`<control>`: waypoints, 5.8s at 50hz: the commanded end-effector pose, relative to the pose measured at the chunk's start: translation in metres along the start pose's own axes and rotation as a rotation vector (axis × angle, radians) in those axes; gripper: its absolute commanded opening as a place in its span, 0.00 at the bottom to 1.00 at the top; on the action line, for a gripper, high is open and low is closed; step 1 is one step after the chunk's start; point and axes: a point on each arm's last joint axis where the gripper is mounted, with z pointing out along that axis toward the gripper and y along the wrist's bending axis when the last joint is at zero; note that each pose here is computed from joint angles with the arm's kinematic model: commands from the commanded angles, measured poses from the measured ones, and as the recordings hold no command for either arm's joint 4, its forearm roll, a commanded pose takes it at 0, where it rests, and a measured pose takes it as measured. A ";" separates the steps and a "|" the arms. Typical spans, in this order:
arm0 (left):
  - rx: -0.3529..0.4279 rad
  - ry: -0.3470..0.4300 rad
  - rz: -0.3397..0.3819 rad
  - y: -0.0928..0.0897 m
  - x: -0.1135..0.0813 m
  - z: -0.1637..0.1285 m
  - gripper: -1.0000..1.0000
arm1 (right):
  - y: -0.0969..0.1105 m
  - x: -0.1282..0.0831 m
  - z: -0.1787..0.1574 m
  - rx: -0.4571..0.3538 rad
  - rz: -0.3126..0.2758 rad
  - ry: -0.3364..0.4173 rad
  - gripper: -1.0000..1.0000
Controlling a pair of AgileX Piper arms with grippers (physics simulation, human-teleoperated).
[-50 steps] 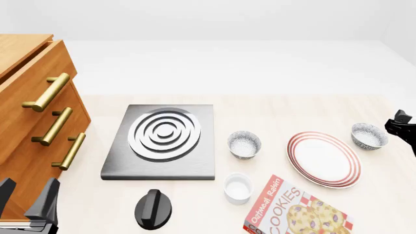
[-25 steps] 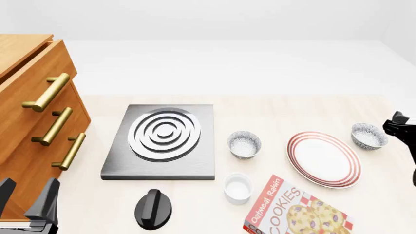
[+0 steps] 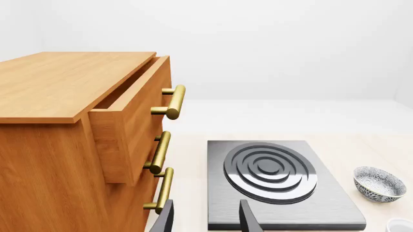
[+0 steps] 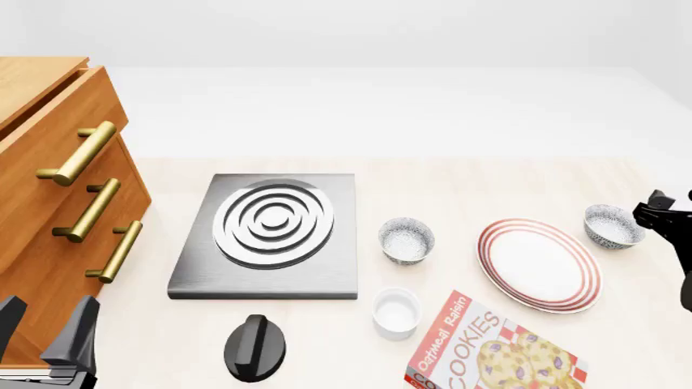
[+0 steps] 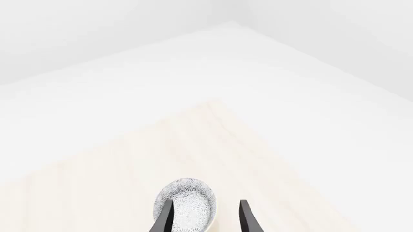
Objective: Pick the akita bowl next to the plate and place it on the plate.
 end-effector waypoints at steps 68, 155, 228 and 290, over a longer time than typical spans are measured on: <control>0.000 0.000 0.000 0.000 0.000 0.000 1.00 | -0.007 0.041 0.048 0.019 0.036 0.091 1.00; 0.000 0.000 0.000 0.000 0.000 0.000 1.00 | -0.005 0.090 0.088 0.031 0.132 0.247 1.00; 0.000 0.000 0.000 0.000 0.000 0.000 1.00 | -0.006 0.030 0.071 0.040 0.200 0.175 0.00; 0.000 0.000 0.000 0.000 0.000 0.000 1.00 | 0.024 -0.045 -0.015 -0.051 0.219 0.073 0.00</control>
